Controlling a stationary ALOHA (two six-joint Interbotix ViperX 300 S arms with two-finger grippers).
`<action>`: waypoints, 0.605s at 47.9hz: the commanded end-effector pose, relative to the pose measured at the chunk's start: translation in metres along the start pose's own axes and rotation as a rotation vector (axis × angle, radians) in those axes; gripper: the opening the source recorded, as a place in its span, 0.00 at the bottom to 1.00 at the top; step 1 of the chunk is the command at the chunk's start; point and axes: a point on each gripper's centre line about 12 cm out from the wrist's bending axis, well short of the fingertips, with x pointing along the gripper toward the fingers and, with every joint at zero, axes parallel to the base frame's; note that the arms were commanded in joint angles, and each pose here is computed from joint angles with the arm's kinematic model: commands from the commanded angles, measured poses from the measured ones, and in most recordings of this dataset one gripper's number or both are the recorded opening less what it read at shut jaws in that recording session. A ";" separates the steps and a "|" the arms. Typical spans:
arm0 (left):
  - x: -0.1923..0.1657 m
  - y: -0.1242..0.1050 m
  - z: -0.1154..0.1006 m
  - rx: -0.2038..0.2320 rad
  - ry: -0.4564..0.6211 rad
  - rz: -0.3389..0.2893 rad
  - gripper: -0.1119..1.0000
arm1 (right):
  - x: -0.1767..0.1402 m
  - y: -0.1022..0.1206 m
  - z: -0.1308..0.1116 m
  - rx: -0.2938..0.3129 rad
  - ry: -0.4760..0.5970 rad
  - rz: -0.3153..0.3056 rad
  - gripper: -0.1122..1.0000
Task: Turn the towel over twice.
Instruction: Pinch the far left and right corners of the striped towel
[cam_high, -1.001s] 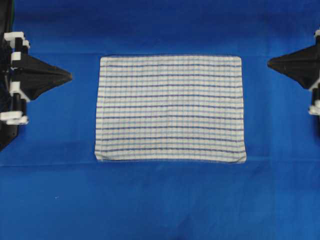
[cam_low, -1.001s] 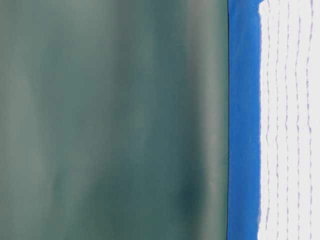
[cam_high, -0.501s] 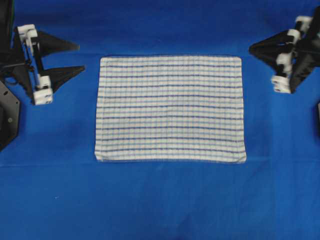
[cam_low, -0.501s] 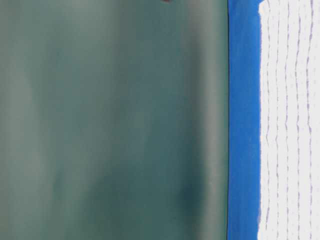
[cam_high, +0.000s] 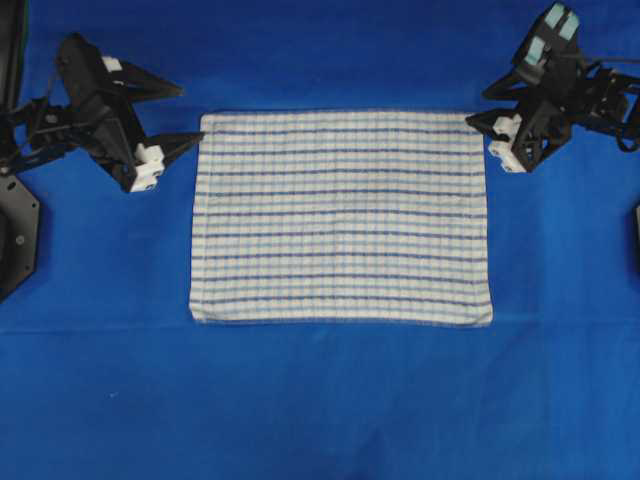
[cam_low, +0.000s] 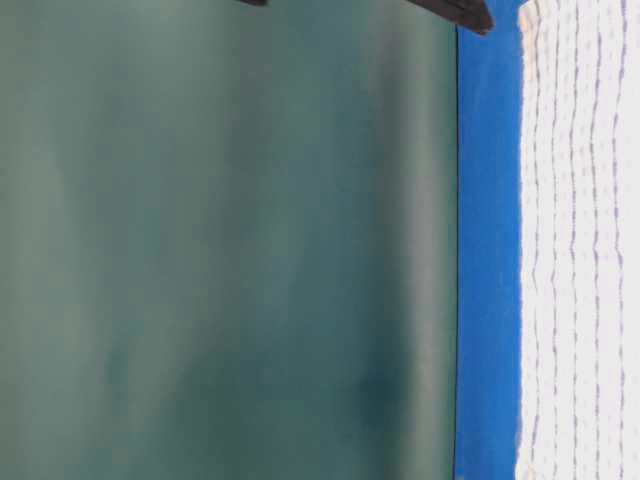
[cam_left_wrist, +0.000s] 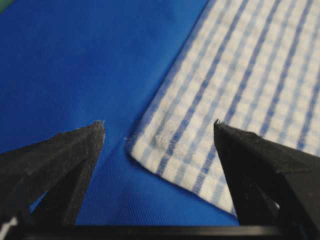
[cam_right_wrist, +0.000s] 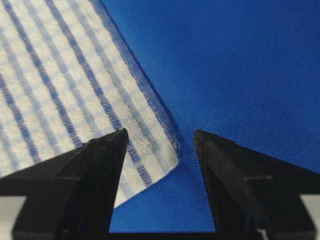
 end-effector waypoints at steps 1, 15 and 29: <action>0.014 0.003 0.000 -0.005 -0.005 0.011 0.91 | 0.010 -0.003 0.001 0.004 -0.010 -0.007 0.66; 0.045 0.012 -0.019 -0.019 0.078 0.039 0.89 | 0.026 -0.010 -0.012 0.020 0.029 -0.024 0.65; 0.046 0.011 -0.030 -0.016 0.161 0.037 0.39 | 0.025 -0.011 -0.013 0.014 0.035 -0.026 0.20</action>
